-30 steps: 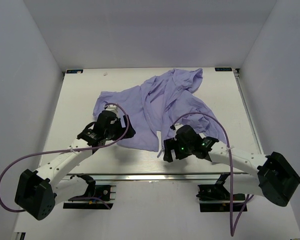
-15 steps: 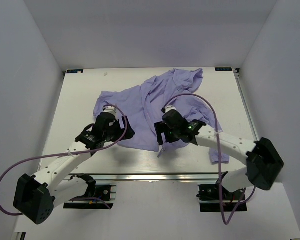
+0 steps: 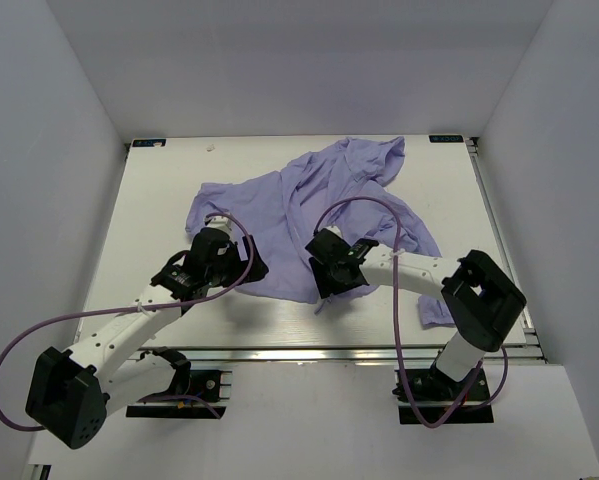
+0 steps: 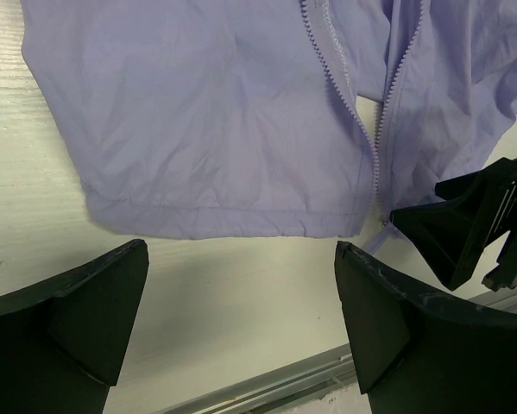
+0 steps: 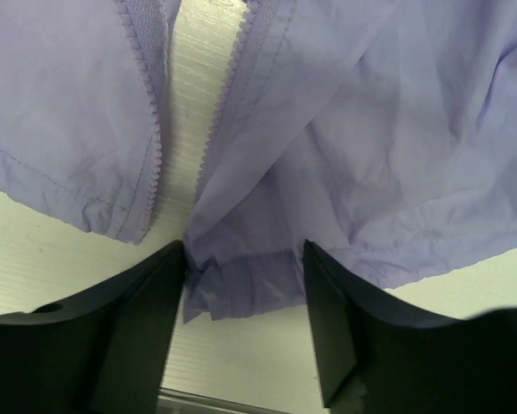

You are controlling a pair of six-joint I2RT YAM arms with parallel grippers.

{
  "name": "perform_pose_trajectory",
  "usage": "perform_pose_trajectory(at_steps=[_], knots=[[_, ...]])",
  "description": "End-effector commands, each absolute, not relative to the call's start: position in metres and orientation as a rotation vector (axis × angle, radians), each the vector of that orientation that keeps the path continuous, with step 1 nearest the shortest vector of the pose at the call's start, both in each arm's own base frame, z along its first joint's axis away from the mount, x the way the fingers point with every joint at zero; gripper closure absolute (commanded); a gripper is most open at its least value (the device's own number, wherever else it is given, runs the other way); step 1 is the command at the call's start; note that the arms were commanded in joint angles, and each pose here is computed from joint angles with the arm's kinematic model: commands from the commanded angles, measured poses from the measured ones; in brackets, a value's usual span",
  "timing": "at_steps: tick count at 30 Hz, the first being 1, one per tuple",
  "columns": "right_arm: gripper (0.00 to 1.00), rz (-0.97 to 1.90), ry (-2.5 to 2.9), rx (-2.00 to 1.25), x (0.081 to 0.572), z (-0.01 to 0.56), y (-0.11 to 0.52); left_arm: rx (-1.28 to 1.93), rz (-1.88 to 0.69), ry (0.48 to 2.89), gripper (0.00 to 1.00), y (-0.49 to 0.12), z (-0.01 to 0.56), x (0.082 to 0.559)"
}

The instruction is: Zip up the jacket

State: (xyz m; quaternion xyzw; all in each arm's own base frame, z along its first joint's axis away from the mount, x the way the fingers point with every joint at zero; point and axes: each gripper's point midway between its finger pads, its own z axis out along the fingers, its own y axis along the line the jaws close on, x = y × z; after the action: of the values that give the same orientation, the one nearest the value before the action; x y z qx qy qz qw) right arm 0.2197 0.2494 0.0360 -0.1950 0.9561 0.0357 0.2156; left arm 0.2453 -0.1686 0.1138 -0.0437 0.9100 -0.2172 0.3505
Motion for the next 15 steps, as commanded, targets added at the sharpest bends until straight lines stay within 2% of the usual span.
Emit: perform_pose_trajectory(at_steps=[1,4,8,11,14,15], knots=[[0.4,0.081,2.663,-0.537,0.215,0.033,0.245,-0.117,-0.57,2.336,0.02,-0.168,0.117,0.246],[0.45,0.082,2.675,-0.538,0.211,0.03,0.243,-0.117,-0.57,2.339,0.02,-0.168,0.115,0.245],[0.44,0.12,2.701,-0.564,0.202,0.025,0.244,-0.114,-0.573,2.343,0.02,-0.169,0.113,0.244],[0.48,0.109,2.717,-0.575,0.198,0.021,0.24,-0.113,-0.571,2.346,0.02,-0.169,0.112,0.244],[0.6,0.118,2.715,-0.566,0.197,0.021,0.24,-0.113,-0.575,2.344,0.02,-0.169,0.113,0.244],[0.67,0.124,2.712,-0.565,0.197,0.021,0.24,-0.113,-0.577,2.344,0.02,-0.169,0.113,0.244]])
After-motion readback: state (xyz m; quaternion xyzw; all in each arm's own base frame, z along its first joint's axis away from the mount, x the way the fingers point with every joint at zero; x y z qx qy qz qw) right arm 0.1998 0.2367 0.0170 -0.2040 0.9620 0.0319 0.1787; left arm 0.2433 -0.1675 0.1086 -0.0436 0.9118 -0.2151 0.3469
